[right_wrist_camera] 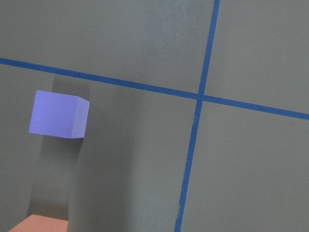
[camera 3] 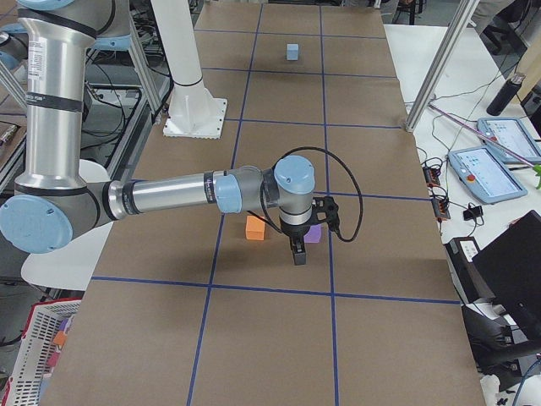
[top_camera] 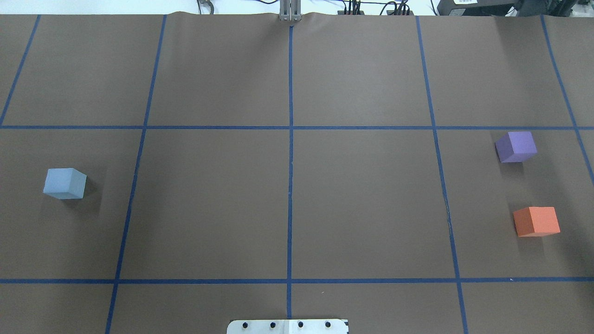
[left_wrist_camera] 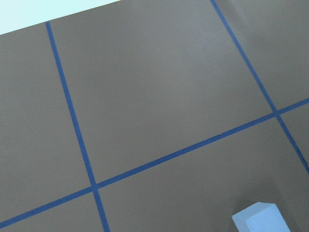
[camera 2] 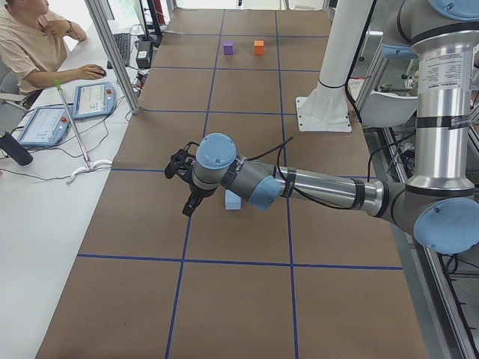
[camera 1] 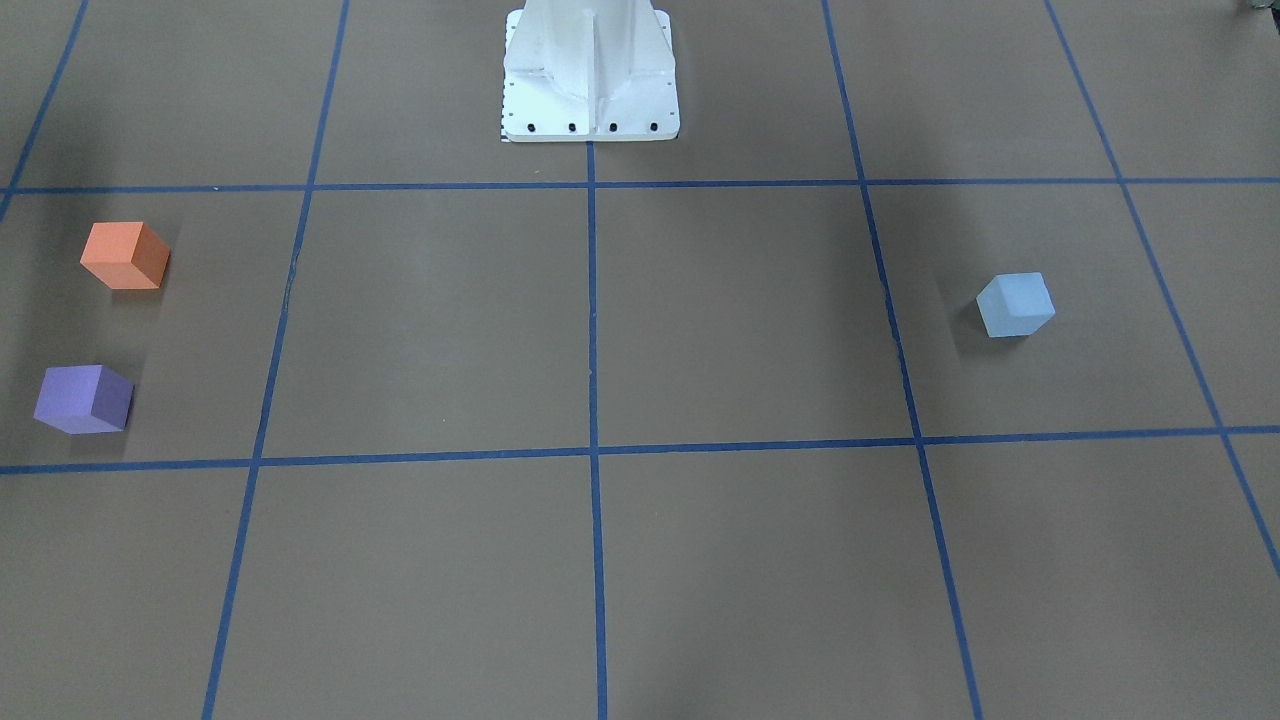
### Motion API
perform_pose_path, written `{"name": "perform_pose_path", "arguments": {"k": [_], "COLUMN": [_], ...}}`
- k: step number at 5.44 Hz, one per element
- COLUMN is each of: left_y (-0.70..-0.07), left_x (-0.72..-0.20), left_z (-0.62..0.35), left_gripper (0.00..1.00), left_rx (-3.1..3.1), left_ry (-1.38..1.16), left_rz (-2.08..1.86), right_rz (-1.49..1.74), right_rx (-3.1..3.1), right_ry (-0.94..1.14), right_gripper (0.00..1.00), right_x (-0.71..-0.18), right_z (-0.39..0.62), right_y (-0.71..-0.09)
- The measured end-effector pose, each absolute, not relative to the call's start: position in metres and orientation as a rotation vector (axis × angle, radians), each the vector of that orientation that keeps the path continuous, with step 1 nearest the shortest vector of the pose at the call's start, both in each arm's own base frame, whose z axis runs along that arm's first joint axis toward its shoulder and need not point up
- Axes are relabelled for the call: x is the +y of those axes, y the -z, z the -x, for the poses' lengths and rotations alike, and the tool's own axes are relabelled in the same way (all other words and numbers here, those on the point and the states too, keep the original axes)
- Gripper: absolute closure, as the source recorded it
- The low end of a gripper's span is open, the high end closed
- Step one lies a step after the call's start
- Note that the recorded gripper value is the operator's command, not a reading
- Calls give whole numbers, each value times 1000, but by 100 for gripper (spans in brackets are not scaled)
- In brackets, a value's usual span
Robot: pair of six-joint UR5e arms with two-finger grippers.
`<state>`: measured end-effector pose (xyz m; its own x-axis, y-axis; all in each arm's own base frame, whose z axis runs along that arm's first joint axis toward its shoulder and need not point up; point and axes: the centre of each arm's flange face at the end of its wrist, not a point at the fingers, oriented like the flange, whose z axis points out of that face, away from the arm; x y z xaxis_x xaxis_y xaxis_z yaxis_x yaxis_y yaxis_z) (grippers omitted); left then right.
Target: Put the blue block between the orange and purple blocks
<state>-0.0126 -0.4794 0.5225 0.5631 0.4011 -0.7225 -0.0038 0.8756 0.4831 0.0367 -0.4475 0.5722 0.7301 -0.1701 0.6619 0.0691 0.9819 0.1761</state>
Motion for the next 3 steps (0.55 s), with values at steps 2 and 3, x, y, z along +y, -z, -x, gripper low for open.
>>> {"name": "perform_pose_path", "arguments": {"k": [2, 3], "left_y": [-510, -512], "left_x": [-474, -469], "left_z": [-86, -130], "left_gripper": [0, 0], "left_rx": [1017, 976], "left_ry": [-160, -103], "left_rz": [-308, -272], "right_rz": [-146, -145], "right_rx": [-744, -743], "right_ry": [136, 137], "right_gripper": [0, 0], "right_x": [-447, -447], "right_z": [-36, -36], "right_y": [-571, -571]}}
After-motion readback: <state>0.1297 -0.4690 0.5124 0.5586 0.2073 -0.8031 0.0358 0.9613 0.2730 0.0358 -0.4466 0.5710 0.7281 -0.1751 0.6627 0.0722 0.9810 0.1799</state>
